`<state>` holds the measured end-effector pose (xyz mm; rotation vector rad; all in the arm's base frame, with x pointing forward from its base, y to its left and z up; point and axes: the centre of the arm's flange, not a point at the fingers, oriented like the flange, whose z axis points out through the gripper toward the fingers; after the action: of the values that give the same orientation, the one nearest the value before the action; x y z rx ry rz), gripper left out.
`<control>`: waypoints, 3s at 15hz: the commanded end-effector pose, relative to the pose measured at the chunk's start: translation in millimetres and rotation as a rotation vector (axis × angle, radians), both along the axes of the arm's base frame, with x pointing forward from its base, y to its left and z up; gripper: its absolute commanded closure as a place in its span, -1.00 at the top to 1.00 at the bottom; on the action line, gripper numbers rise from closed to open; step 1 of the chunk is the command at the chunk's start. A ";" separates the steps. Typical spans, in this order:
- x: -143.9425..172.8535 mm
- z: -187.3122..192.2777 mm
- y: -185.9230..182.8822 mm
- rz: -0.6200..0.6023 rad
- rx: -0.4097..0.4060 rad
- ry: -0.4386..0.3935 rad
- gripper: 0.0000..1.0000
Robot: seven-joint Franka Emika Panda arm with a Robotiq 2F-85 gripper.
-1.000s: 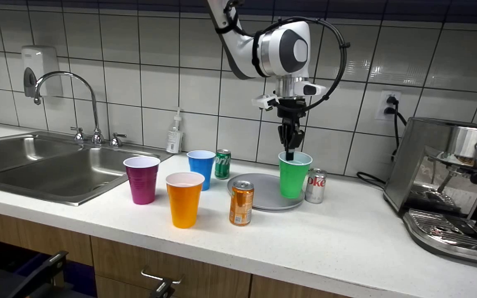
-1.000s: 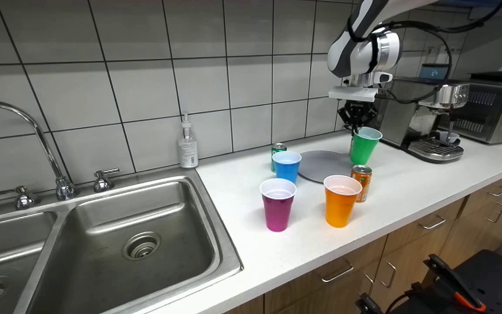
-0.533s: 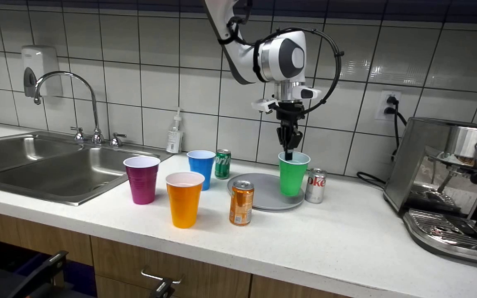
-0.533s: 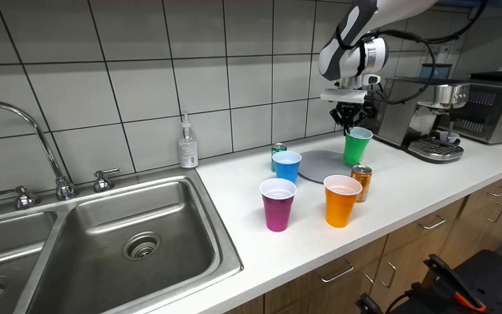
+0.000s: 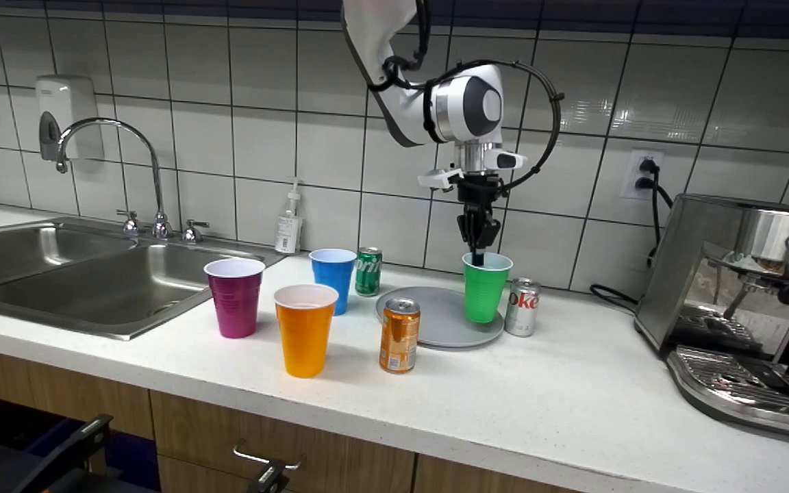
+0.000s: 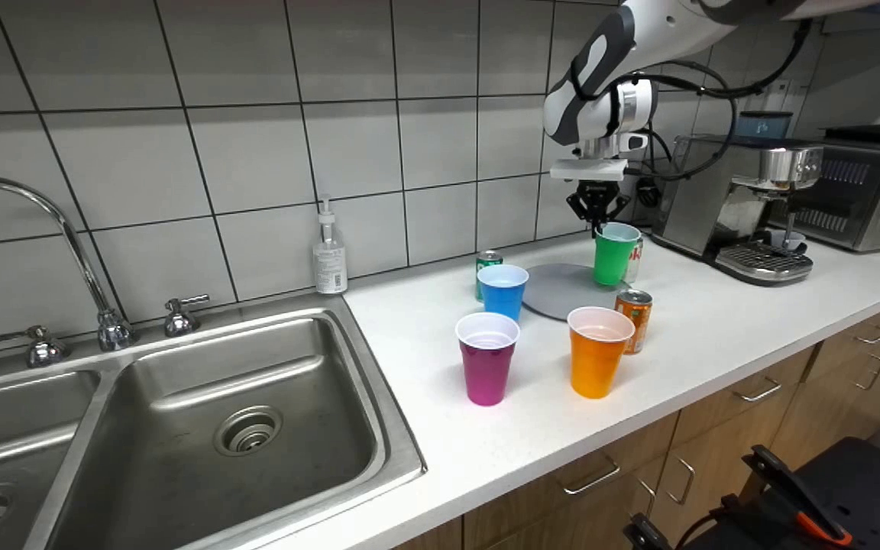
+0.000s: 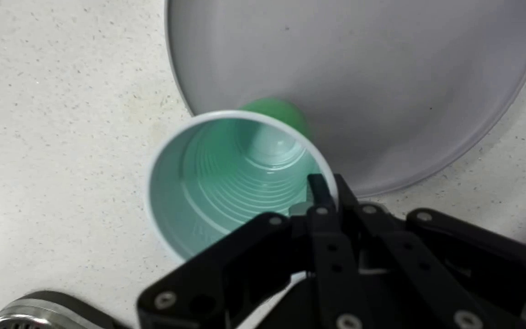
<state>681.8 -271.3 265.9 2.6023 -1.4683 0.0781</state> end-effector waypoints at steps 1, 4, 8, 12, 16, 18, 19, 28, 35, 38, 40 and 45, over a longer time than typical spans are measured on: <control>26.4 0.3 -9.7 0.035 0.016 0.026 -0.98; 32.2 -3.5 -10.9 0.041 0.011 0.036 -0.98; 35.9 -8.9 -13.4 0.049 0.015 0.058 -0.98; 34.7 -6.7 -15.1 0.056 0.024 0.076 -0.98; 32.1 -1.9 -17.3 0.066 0.027 0.087 -0.24; 31.9 -0.6 -18.3 0.068 0.027 0.088 0.06; 31.2 0.7 -19.1 0.069 0.027 0.089 0.18; 14.4 9.1 -26.4 0.107 0.067 0.076 1.00; -8.2 26.6 -28.0 0.179 0.110 0.049 1.00; -18.8 31.2 -23.0 0.218 0.110 0.039 1.00; -27.1 31.8 -21.0 0.237 0.105 0.028 1.00; -45.0 24.8 -15.3 0.272 0.090 -0.026 1.00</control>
<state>668.3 -300.0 286.0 2.8118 -1.1714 0.0312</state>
